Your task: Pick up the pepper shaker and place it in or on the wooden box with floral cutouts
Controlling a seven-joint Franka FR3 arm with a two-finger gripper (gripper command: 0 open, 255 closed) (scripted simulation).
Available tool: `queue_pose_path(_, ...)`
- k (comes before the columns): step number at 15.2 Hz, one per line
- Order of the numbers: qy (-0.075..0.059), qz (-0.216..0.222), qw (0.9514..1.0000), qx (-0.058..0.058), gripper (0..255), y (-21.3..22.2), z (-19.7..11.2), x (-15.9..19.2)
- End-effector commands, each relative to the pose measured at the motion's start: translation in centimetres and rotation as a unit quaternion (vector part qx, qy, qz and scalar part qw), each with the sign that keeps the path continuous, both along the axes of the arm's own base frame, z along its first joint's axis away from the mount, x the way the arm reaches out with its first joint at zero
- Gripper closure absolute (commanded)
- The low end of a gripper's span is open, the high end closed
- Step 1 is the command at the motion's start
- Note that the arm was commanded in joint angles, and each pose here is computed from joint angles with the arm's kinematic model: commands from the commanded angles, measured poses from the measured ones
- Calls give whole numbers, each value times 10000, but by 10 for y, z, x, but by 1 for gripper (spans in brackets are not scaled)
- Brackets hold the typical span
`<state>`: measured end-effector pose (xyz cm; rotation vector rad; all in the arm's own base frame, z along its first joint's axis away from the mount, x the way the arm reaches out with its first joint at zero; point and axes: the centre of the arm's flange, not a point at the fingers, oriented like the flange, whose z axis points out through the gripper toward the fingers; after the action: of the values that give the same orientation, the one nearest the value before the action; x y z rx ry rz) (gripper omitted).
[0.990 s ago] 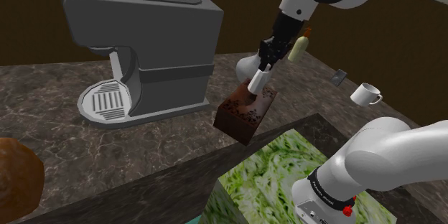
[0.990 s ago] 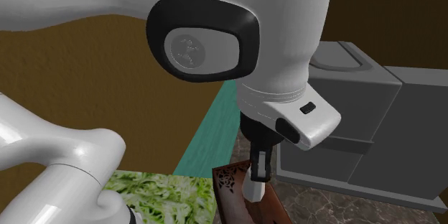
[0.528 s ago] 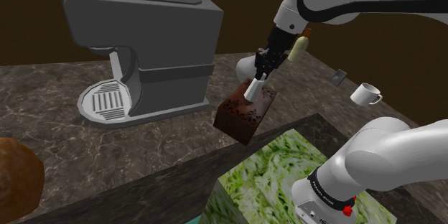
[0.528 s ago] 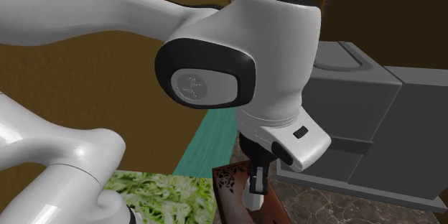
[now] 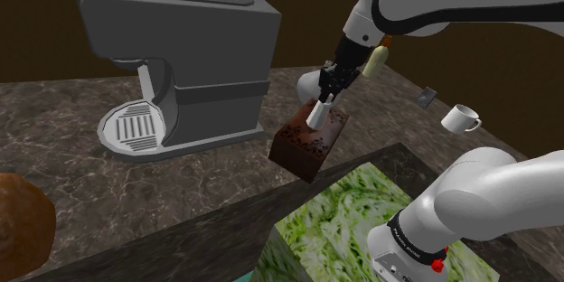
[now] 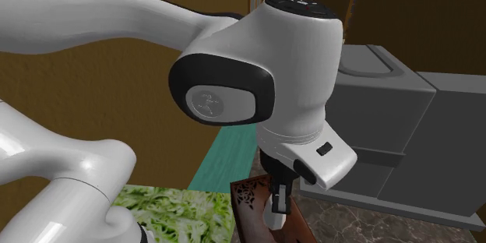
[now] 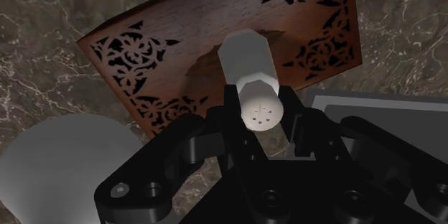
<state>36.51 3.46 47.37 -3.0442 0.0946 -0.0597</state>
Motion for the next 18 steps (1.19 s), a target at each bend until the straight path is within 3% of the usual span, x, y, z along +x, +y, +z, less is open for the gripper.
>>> queue_pose_path(1, 92, -4, 10000, -13, 255, 0, -7, -1)
queue_pose_path(2, 92, -4, 10000, -13, 0, -1, -6, -1)
queue_pose_path(7, 92, -4, 10000, -13, 0, 0, -7, -1)
queue_pose_path(11, 92, -4, 10000, -13, 0, -5, 43, -2)
queue_pose_path(18, 92, -4, 10000, -13, 0, -5, 43, -2)
